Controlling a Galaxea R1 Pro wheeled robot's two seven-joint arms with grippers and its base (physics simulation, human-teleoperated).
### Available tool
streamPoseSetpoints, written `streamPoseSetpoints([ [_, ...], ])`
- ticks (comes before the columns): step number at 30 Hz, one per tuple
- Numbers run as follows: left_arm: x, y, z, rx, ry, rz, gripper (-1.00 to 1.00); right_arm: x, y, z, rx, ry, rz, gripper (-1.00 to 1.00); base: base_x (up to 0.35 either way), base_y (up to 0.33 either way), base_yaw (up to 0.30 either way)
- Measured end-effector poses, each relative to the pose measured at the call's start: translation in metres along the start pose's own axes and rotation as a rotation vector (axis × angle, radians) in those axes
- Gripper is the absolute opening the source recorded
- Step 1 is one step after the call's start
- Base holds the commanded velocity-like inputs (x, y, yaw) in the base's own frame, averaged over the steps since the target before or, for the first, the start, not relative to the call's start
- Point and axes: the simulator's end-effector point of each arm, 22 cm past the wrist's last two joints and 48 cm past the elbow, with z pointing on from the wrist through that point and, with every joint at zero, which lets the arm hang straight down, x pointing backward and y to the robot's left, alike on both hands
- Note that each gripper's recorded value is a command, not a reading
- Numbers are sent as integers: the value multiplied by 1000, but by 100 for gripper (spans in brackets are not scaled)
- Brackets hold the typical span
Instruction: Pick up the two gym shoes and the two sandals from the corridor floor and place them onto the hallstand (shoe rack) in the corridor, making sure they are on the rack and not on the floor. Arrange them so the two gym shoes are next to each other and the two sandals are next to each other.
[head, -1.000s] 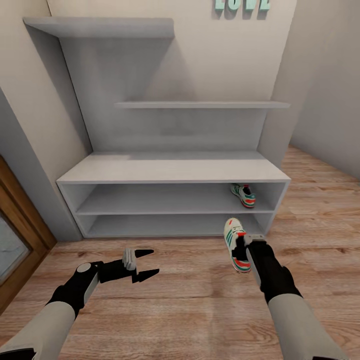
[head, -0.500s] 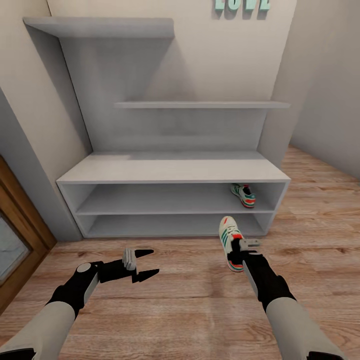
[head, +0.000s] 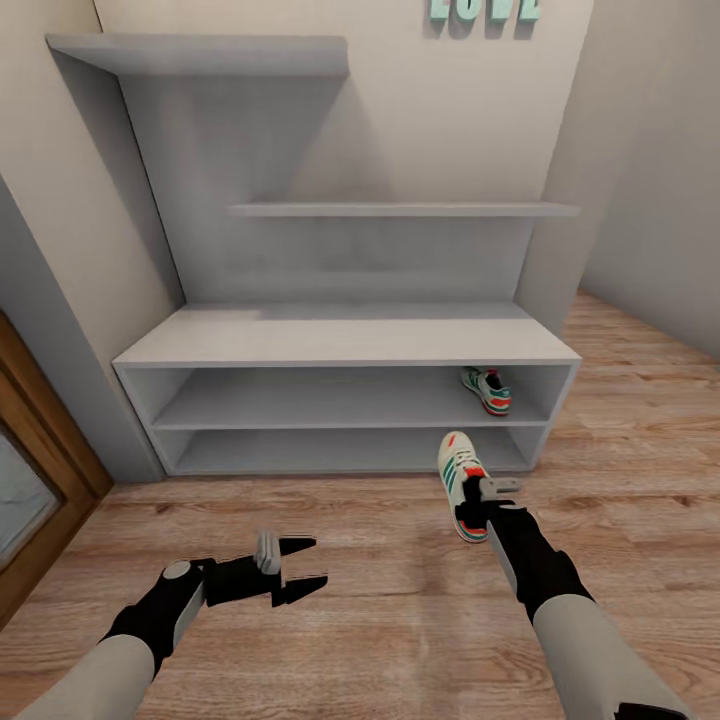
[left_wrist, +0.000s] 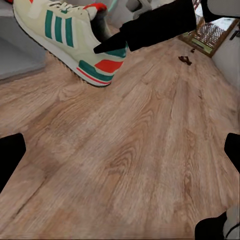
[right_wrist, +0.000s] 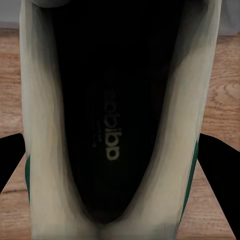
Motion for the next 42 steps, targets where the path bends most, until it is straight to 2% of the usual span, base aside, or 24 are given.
streamPoseSetpoints([
  [7, 20, -5, -1, 0, 13, -53, 100, 0, 0, 0, 0, 0, 0, -100, 41, -3, 0],
  [14, 32, -9, -1, 2, 22, -91, 100, 0, 0, 0, 0, 0, 0, -100, 230, -108, 0],
  [24, 32, -8, -1, 1, 21, -94, 100, 0, 0, 0, 1, 0, 0, -100, 81, -40, 0],
  [42, 32, -8, -2, -1, 19, -96, 100, 0, 0, 0, 1, 0, 0, -100, 285, -146, 0],
])
